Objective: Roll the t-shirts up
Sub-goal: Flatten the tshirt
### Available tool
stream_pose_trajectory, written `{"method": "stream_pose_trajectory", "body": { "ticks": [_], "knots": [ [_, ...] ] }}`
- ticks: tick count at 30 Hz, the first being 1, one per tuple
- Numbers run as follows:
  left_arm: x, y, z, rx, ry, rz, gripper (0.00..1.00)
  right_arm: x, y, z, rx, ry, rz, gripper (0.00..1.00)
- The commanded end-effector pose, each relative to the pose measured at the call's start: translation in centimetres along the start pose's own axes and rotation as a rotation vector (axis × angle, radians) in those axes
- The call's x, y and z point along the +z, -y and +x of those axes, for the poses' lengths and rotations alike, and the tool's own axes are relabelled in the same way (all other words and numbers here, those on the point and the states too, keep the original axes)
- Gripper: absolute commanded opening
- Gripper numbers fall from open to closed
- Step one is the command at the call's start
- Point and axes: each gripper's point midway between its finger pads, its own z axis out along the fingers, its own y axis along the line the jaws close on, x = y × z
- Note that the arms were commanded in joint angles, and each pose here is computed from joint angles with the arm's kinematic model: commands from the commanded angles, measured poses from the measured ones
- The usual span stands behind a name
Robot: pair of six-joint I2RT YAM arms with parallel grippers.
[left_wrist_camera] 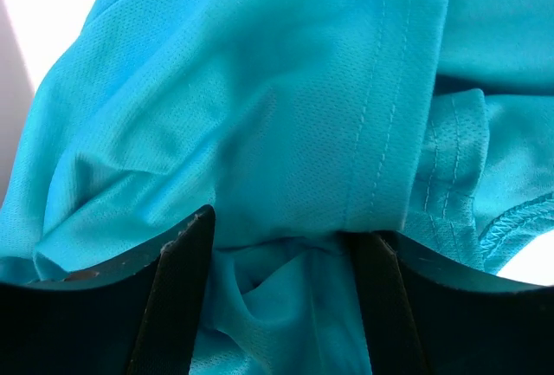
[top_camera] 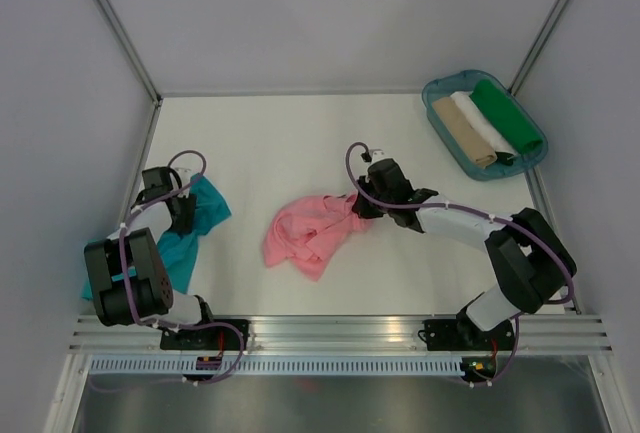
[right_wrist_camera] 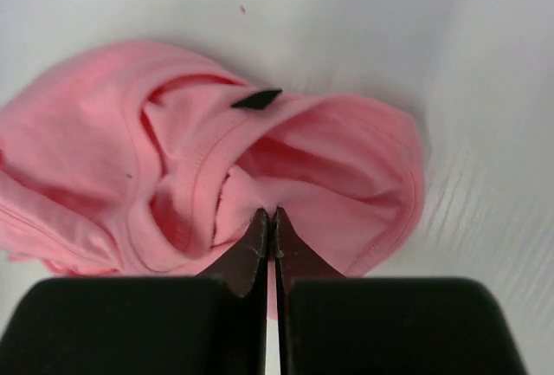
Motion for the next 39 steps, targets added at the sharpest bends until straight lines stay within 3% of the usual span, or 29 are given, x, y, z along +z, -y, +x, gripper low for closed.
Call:
{"method": "stream_pose_trajectory", "body": {
  "ticks": [1, 6, 10, 15, 16, 20, 23, 28, 30, 32, 34, 37, 39],
  "knots": [
    [-0.2, -1.2, 2.8, 0.056, -0.062, -0.045, 0.68, -1.5, -2.2, -5.7, -0.058, 0.12, -0.018, 0.0],
    [-3.4, 2.6, -0.4, 0.084, 0.15, 0.18, 0.78, -6.1, -7.3, -12.6, -0.124, 0.261, -0.17, 0.0],
    [-6.3, 3.3, -3.2, 0.095, 0.265, 0.249, 0.84, -11.2, -11.4, -17.9, -0.152, 0.396, -0.291, 0.0],
    [-8.8, 4.0, -5.6, 0.105, 0.335, 0.316, 0.87, -20.6, -19.5, -26.5, -0.203, 0.607, -0.534, 0.0],
    [-9.7, 3.8, -6.6, 0.108, 0.366, 0.319, 0.87, -24.7, -21.9, -29.1, -0.221, 0.694, -0.603, 0.0],
    [-11.9, 4.2, -8.4, 0.1, 0.43, 0.365, 0.89, -30.4, -26.9, -33.6, -0.231, 0.834, -0.74, 0.0],
    [-13.5, 4.7, -9.4, 0.102, 0.474, 0.408, 0.89, -34.0, -27.7, -36.9, -0.197, 0.955, -0.747, 0.0],
    [-15.0, 5.5, -10.5, 0.108, 0.513, 0.45, 0.89, -31.8, -24.4, -36.8, -0.154, 0.946, -0.598, 0.0],
    [-15.2, 6.3, -10.8, 0.114, 0.52, 0.481, 0.9, -28.5, -22.0, -34.3, -0.131, 0.853, -0.545, 0.0],
    [-15.2, 7.2, -10.8, 0.127, 0.511, 0.51, 0.9, -25.1, -17.6, -31.4, -0.06, 0.761, -0.472, 0.01],
    [-14.7, 7.9, -10.8, 0.133, 0.489, 0.521, 0.9, -23.3, -12.4, -30.4, 0.029, 0.748, -0.385, 0.0],
    [-14.4, 9.5, -10.9, 0.166, 0.462, 0.547, 0.89, -17.5, -3.0, -24.1, 0.14, 0.623, -0.153, 0.0],
    [-14.4, 11.5, -11.1, 0.227, 0.442, 0.554, 0.89, -15.0, 0.7, -21.4, 0.159, 0.538, -0.043, 0.0]
  ]
}}
